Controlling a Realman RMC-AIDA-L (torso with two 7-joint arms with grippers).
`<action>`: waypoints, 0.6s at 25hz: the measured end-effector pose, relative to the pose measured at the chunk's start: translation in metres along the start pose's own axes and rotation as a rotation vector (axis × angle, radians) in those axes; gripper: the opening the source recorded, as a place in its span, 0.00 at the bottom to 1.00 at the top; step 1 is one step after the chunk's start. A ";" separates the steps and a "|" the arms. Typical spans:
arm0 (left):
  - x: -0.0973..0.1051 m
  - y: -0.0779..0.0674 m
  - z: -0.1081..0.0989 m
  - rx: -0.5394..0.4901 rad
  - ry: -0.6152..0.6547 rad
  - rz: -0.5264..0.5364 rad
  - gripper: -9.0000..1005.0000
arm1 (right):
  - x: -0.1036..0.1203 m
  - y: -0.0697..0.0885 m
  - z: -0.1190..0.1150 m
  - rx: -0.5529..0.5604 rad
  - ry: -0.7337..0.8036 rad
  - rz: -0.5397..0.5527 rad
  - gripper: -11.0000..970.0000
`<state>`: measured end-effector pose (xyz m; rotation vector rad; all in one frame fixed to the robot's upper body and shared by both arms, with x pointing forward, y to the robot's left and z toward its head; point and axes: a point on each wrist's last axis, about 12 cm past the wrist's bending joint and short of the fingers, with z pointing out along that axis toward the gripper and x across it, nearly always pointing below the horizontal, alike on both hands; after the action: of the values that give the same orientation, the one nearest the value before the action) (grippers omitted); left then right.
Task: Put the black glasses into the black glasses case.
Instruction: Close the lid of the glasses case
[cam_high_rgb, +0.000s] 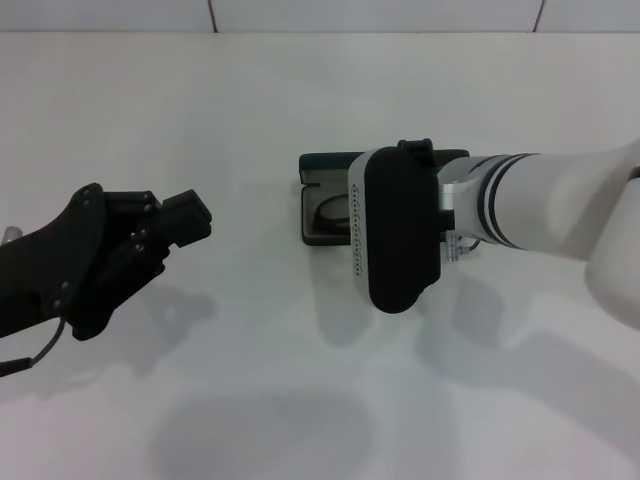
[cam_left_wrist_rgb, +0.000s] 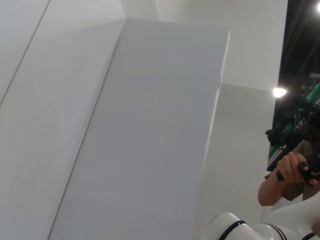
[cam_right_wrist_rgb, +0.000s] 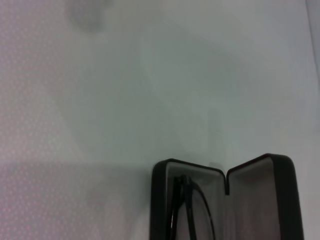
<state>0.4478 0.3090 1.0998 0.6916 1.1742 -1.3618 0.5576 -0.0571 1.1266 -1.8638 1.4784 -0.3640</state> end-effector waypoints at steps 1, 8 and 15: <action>0.000 0.000 0.000 -0.001 0.000 0.000 0.06 | 0.000 0.000 -0.001 0.000 -0.002 0.002 0.18; -0.004 0.002 -0.003 -0.028 -0.026 0.033 0.06 | -0.002 0.006 -0.009 -0.001 -0.031 0.040 0.18; -0.017 0.015 -0.002 -0.080 -0.060 0.090 0.06 | -0.006 0.002 -0.030 0.002 -0.139 0.214 0.18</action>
<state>0.4649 0.3189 1.1107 0.6344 1.1305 -1.2457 0.5356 -0.0629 1.1474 -1.6731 1.5618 -0.1315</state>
